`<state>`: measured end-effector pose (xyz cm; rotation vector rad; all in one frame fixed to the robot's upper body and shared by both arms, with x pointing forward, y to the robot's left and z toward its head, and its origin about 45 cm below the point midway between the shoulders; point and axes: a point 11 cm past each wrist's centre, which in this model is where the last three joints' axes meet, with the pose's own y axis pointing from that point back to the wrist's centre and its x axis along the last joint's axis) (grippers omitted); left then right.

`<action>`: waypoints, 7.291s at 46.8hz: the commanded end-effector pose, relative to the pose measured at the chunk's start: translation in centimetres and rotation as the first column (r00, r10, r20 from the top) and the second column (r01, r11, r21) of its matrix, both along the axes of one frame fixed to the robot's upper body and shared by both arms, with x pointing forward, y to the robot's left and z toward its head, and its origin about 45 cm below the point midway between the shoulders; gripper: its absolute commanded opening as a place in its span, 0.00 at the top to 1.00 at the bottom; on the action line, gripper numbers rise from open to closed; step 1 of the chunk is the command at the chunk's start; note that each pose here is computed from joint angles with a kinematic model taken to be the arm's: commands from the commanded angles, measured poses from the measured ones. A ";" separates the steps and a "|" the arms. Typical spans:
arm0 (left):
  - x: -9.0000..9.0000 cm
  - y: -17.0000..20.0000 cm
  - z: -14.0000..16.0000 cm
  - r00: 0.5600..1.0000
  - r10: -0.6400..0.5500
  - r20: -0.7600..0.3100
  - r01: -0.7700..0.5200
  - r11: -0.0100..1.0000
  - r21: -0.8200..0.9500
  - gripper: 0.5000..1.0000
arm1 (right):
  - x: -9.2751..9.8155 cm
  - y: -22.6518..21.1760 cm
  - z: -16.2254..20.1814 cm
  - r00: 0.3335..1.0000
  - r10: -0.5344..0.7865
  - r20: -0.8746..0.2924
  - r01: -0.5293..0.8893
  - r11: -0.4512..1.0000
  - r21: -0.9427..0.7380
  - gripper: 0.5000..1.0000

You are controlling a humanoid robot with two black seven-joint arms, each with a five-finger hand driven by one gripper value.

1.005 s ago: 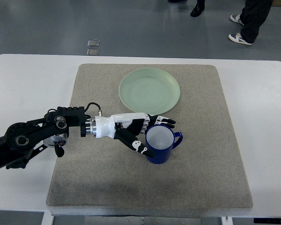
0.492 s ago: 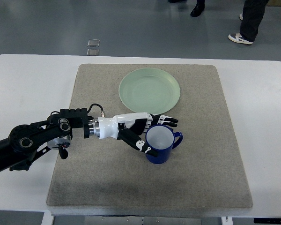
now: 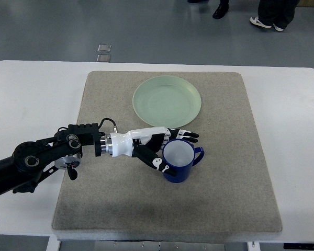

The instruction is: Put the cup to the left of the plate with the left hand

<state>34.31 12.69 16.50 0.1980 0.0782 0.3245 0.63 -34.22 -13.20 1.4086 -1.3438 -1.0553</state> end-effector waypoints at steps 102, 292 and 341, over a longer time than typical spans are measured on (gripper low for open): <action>7.7 5.8 3.5 0.870 0.462 0.172 -0.455 0.887 -0.079 0.58 | 0.0 0.0 0.0 1.000 0.000 0.000 0.000 1.000 0.000 0.14; 17.5 19.1 17.8 0.546 0.725 -0.419 -0.777 0.251 -0.578 0.00 | 0.0 0.0 0.0 1.000 0.000 0.000 0.000 1.000 0.000 0.14; 18.0 18.7 13.7 0.391 0.752 -0.530 -0.876 0.128 -0.464 0.00 | 0.0 0.0 0.0 1.000 0.000 0.000 0.000 1.000 0.000 0.14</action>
